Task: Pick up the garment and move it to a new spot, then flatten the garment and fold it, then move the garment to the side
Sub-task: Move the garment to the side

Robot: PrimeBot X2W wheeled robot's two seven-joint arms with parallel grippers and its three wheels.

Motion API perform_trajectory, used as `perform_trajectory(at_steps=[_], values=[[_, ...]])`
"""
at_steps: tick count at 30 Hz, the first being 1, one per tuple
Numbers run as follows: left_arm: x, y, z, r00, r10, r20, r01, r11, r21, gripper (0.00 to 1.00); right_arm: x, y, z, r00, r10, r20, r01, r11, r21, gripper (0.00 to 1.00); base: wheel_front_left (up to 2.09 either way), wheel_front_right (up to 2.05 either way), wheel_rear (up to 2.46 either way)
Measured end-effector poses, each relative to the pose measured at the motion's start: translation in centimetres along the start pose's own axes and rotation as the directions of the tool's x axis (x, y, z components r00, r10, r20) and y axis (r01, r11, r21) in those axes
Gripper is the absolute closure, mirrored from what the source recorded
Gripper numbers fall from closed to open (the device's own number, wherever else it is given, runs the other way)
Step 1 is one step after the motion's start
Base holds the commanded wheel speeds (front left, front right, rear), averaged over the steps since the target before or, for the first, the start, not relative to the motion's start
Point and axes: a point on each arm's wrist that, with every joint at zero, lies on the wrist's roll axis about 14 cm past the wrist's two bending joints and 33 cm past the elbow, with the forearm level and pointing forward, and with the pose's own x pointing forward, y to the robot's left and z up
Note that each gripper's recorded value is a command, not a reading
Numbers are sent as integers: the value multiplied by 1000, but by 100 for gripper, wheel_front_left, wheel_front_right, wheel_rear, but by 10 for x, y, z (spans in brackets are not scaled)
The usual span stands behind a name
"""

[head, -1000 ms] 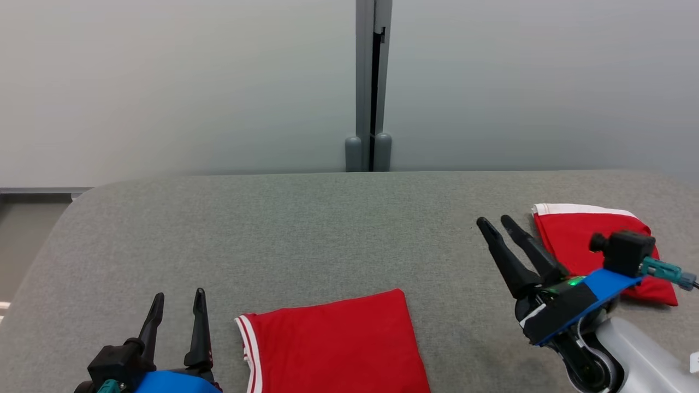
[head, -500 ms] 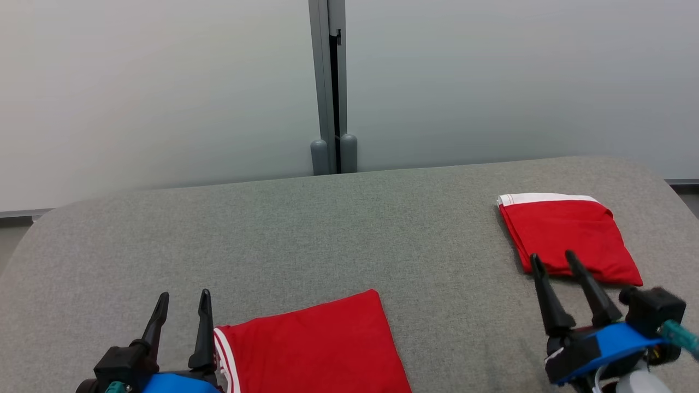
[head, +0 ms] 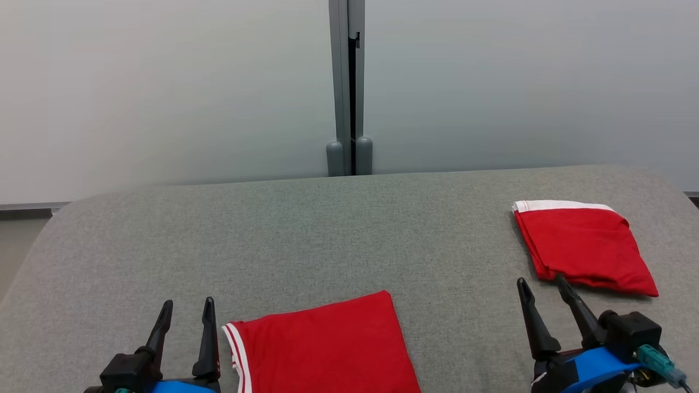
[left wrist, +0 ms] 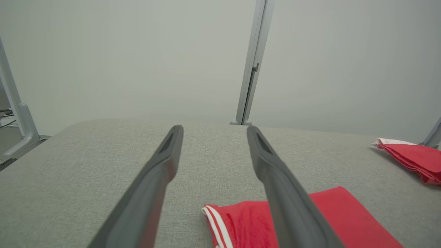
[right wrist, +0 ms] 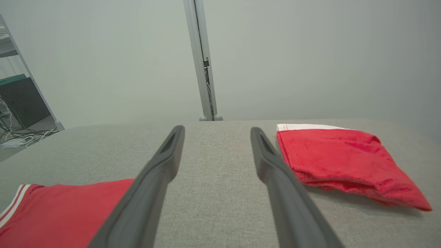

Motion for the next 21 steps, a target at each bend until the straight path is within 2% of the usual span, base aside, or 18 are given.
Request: perform_trajectory(at_steps=[4, 8, 13, 16, 21], values=[[-2, 3, 1, 1000, 10, 5, -10, 1000, 2, 0, 2, 12, -10, 999, 37, -30, -37, 999, 4, 0, 0, 0, 0], [-6, 8, 3, 1000, 23, 12, -24, 1000, 17, 0, 12, 40, -25, 990, 118, -83, -117, 993, 21, 0, 0, 0, 0], [-14, 20, 9, 998, 56, 28, -57, 997, 55, 0, 28, 69, -60, 943, 194, -270, -191, 981, 36, 0, 0, 0, 0], [-20, 27, 12, 996, 85, 38, -87, 995, 54, 0, 29, 86, -87, 881, 222, -417, -212, 975, 70, 0, 0, 0, 0], [-33, 41, 12, 990, 137, 42, -139, 989, 49, 0, 18, 103, -130, 738, 247, -628, -222, 968, 119, 0, 0, 0, 0]])
